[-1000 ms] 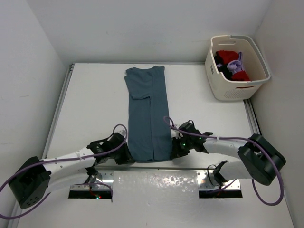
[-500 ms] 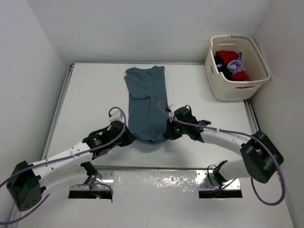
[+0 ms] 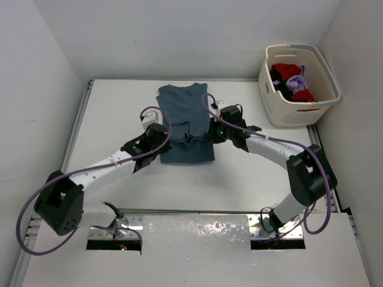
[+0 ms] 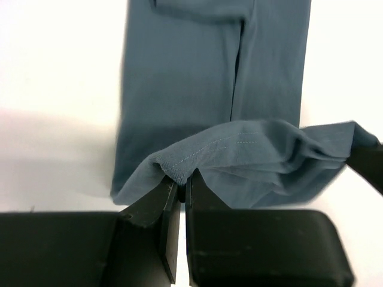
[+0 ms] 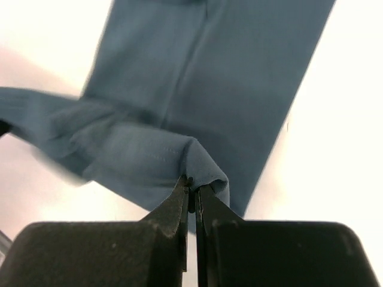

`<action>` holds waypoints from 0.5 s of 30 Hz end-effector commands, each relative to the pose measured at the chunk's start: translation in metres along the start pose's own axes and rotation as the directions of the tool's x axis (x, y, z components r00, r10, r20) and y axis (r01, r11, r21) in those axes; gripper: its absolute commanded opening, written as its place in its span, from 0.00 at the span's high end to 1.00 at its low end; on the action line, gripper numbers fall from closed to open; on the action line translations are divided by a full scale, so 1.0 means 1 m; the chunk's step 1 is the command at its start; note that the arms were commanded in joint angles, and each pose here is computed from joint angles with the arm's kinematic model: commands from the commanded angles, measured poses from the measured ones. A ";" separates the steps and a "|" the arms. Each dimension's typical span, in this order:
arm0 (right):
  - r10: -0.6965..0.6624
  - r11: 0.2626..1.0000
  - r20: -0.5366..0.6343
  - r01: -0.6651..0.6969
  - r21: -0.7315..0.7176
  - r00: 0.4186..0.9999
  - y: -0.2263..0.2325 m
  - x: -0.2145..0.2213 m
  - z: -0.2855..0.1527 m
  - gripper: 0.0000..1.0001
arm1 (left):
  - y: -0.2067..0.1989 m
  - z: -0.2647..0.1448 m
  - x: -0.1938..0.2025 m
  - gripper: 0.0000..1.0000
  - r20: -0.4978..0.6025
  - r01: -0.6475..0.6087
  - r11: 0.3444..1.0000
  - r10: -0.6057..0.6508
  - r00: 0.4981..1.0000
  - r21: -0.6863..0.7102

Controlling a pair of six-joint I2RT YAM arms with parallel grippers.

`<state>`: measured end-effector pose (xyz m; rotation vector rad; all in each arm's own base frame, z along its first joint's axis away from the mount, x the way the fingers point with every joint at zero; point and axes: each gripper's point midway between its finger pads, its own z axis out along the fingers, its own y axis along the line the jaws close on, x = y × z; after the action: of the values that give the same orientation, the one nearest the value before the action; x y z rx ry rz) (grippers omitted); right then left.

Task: Fold and stack the t-shirts
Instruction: Fold the folded rectangular tshirt in 1/3 of the way

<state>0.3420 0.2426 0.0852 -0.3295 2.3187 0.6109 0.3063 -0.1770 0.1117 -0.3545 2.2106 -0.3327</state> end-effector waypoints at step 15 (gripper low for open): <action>-0.002 1.000 0.144 0.000 0.020 0.990 -0.031 -0.092 0.044 1.00 | -0.023 0.075 -0.088 1.00 0.152 -0.031 0.997 0.020 0.988 0.067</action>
<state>0.4193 0.2385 0.0845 -0.2541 2.2826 0.5730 0.3943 -0.1727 0.1118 -0.3228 2.1380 -0.3025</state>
